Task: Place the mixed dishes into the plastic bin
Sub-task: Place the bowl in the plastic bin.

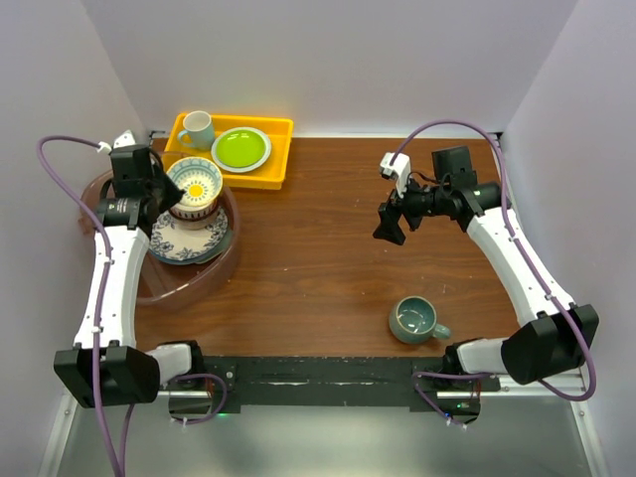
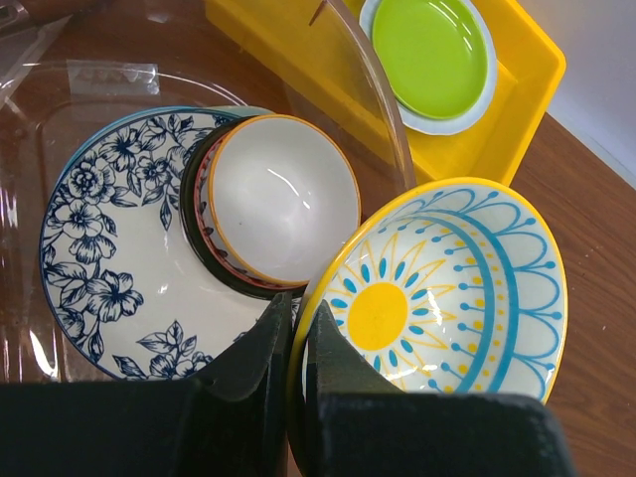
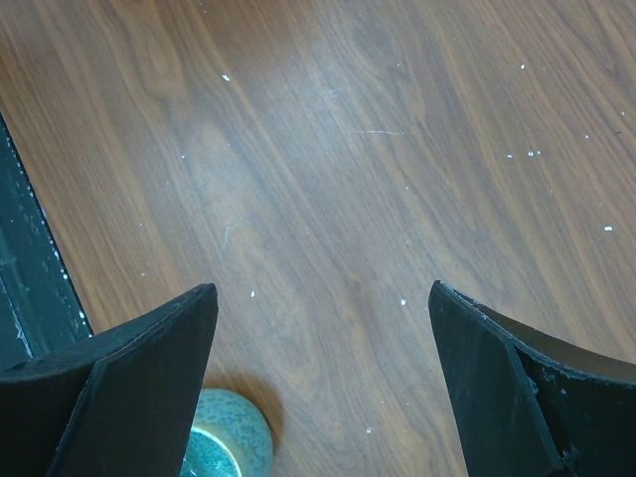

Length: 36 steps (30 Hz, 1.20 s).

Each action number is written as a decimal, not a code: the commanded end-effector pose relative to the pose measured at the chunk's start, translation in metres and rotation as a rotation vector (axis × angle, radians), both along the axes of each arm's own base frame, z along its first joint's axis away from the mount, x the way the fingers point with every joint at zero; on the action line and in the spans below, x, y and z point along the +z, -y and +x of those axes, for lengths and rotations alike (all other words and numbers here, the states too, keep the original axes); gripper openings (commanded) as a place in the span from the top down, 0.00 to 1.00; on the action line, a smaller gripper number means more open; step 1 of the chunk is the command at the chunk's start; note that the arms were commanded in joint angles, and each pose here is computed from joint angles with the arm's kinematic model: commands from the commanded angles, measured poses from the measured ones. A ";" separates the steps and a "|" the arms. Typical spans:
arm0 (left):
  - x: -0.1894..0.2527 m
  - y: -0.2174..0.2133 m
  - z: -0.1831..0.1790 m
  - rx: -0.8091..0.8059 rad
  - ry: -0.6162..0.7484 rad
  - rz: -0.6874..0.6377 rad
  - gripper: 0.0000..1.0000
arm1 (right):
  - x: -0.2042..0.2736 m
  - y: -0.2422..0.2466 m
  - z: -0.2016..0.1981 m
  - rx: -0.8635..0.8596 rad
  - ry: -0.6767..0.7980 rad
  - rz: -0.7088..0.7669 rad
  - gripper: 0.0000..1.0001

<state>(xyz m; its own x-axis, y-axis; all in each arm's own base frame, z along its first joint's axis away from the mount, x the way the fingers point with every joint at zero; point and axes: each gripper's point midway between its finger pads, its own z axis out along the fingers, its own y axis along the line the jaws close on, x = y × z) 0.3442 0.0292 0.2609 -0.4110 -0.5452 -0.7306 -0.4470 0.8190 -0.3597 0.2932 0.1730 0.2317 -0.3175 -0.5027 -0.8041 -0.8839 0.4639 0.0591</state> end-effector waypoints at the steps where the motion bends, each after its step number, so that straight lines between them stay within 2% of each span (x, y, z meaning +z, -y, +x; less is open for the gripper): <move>1: 0.019 -0.004 0.015 -0.016 0.093 0.022 1.00 | 0.003 0.002 0.004 -0.017 0.019 0.006 0.09; 15: -0.009 -0.018 0.030 0.017 0.022 0.035 1.00 | 0.002 0.001 0.001 -0.013 0.023 0.007 0.08; 22: -0.040 -0.030 0.041 0.032 -0.076 0.061 1.00 | 0.002 0.003 -0.001 -0.017 0.027 0.006 0.08; 30: -0.054 -0.036 0.047 0.034 -0.125 0.081 1.00 | 0.002 0.002 -0.001 -0.017 0.021 0.008 0.08; 36: -0.064 -0.039 0.049 0.038 -0.154 0.084 0.97 | 0.003 0.002 0.001 -0.015 0.025 0.008 0.08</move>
